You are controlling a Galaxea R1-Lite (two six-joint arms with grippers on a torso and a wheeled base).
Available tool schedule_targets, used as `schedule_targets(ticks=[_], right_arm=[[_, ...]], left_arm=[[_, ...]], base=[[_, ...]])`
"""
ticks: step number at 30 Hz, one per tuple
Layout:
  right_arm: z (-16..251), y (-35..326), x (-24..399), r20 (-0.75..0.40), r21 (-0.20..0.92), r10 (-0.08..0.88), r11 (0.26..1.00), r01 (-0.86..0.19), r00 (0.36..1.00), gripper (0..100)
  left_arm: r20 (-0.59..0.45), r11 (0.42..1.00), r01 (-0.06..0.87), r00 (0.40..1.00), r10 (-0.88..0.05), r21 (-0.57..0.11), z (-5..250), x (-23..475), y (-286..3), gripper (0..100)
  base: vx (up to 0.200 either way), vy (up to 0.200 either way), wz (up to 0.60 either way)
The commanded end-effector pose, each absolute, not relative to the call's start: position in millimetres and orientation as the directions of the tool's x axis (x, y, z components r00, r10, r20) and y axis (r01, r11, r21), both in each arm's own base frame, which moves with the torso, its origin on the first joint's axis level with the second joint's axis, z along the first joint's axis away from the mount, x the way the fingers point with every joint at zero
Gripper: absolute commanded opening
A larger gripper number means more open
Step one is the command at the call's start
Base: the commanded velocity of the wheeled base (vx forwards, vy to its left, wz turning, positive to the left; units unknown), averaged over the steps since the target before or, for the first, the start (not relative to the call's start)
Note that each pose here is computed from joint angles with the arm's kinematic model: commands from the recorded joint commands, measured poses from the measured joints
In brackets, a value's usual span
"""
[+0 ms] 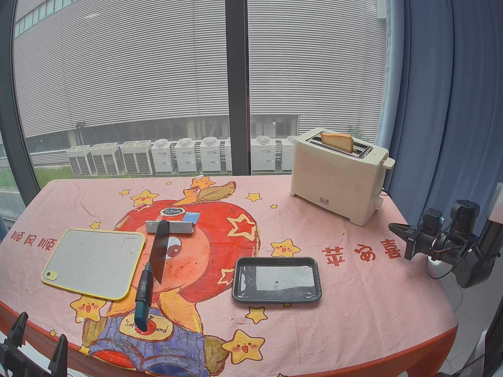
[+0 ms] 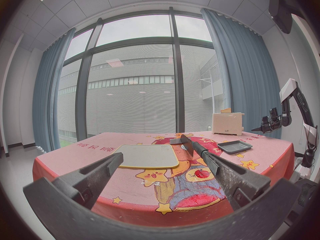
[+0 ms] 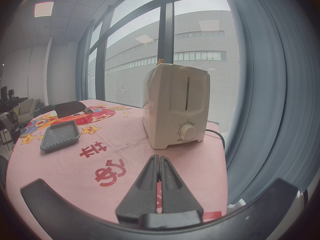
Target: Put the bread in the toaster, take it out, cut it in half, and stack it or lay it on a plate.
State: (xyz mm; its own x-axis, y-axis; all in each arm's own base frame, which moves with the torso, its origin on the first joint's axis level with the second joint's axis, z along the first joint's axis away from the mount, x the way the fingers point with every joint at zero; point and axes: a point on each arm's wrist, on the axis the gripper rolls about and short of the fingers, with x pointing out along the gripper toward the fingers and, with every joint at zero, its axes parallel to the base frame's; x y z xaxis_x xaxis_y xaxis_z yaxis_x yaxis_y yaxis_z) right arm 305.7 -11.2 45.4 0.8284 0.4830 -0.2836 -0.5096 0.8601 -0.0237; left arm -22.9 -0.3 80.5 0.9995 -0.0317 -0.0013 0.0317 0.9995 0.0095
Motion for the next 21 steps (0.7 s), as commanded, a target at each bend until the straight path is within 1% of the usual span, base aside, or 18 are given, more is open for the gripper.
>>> schedule_targets(ticks=[1,11,15,21], right_arm=[[44.2,-10.9,313.4,-0.277,-0.015,0.483,0.862,-0.506,0.831,0],[38.1,-12.7,326.9,-0.283,-0.017,0.444,0.884,-0.467,0.85,0],[37.8,-13.6,331.1,-0.29,-0.014,0.44,0.886,-0.463,0.85,0],[40.5,-16.6,334.7,-0.307,-0.015,0.406,0.903,-0.43,0.861,0]], left_arm=[[-0.003,0.999,0.031,1.0,-0.031,0.009,75.2,-22.8,-0.3,100],[-0.003,0.999,0.031,1.0,-0.031,0.009,75.2,-22.8,-0.3,100],[-0.003,0.999,0.031,1.0,-0.031,0.009,75.2,-22.8,-0.3,100],[-0.003,0.999,0.031,1.0,-0.031,0.009,75.2,-22.8,-0.3,100]], base=[[0.0,0.0,0.0],[0.0,0.0,0.0],[0.0,0.0,0.0],[0.0,0.0,0.0]])
